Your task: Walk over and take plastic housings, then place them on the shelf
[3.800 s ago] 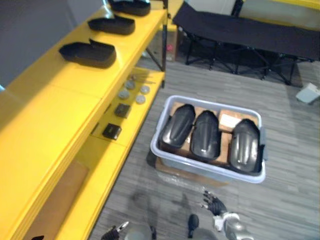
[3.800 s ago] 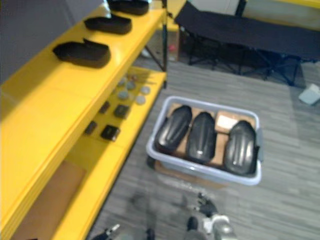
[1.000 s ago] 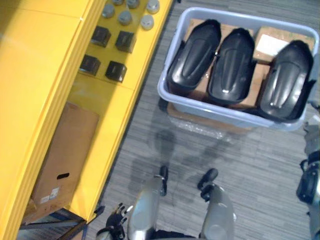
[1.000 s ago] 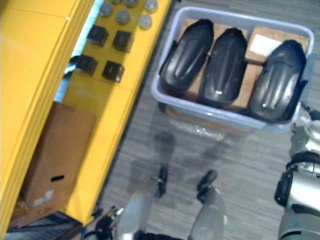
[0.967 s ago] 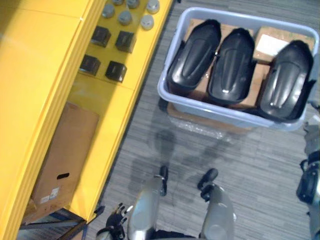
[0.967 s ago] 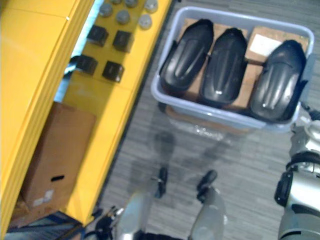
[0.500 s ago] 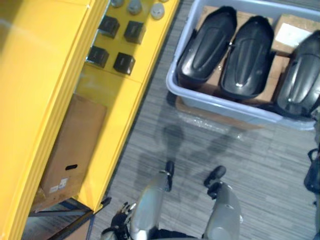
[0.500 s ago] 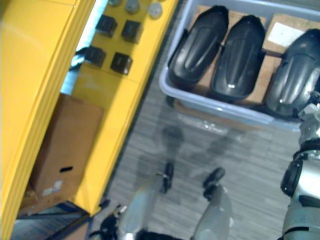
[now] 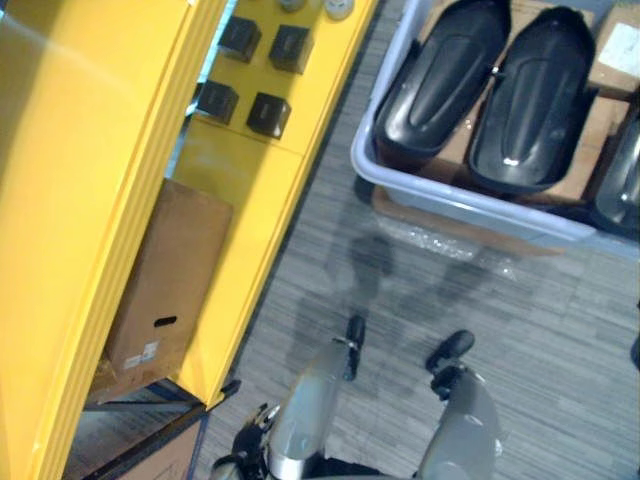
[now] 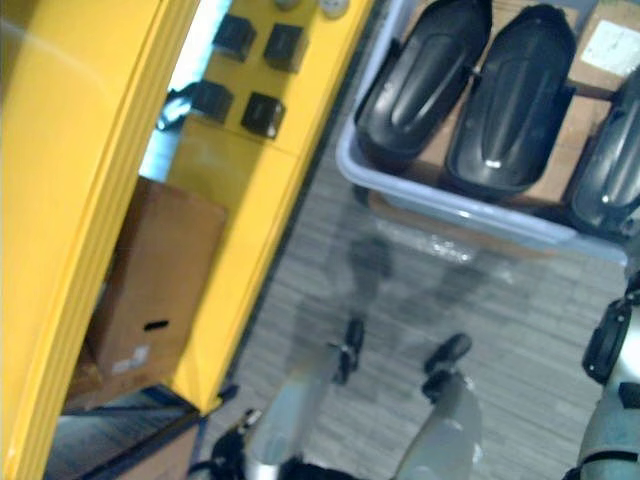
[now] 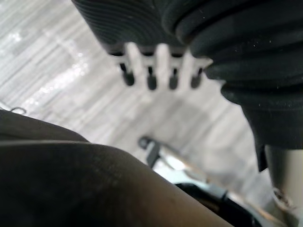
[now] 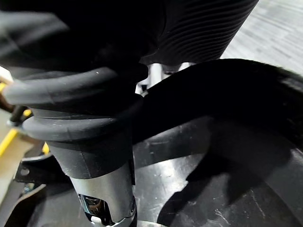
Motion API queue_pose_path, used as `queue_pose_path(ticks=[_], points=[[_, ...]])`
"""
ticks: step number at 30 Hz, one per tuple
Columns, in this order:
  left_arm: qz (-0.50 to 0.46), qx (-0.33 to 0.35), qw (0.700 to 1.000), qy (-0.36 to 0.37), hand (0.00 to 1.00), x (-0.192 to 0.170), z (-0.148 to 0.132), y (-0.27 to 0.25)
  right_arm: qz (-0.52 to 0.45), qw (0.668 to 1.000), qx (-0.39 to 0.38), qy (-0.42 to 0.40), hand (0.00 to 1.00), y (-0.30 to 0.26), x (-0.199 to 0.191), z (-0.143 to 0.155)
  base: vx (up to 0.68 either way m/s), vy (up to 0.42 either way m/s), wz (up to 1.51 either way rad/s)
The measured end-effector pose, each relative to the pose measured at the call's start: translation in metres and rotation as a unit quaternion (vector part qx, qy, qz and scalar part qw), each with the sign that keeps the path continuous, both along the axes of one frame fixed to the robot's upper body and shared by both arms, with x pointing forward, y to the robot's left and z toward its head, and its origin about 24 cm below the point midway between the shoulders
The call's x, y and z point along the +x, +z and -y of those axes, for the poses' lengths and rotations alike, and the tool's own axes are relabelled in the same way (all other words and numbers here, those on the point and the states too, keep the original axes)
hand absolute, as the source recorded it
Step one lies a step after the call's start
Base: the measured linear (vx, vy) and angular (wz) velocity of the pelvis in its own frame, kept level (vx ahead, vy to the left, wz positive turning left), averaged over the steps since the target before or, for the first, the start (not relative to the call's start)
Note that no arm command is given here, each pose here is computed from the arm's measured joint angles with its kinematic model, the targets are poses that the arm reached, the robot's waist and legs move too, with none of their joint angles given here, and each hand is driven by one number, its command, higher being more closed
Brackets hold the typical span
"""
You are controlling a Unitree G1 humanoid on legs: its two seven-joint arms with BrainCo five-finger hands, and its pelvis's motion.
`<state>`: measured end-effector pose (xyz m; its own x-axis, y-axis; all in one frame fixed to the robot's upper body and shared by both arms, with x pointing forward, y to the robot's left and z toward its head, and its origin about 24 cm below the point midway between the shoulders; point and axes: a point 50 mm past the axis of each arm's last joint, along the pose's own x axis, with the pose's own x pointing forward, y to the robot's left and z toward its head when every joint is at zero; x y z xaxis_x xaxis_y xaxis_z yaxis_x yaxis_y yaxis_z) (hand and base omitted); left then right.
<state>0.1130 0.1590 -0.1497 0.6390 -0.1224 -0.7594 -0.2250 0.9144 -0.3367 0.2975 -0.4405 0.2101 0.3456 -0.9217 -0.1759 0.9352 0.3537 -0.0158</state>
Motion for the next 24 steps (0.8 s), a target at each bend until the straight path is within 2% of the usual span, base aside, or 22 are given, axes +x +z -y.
queue_pose_path(ticks=[1, 14, 24], points=[[-0.001, -0.002, 1.0, -0.004, 0.0, 0.0, 0.002, 0.0, -0.007, 1.0, -0.007, -0.003, 1.0, 0.001, -0.002, 0.002, -0.02, 0.058, 0.05], [0.015, -0.016, 1.0, -0.016, 0.0, 0.001, 0.008, 0.001, -0.123, 0.989, -0.076, -0.035, 1.0, 0.017, -0.024, 0.02, 0.0, 0.039, 0.03], [0.024, -0.062, 0.997, 0.029, 0.0, 0.003, 0.008, 0.003, -0.21, 0.966, -0.143, -0.034, 1.0, 0.022, -0.025, 0.021, 0.01, 0.029, -0.01]])
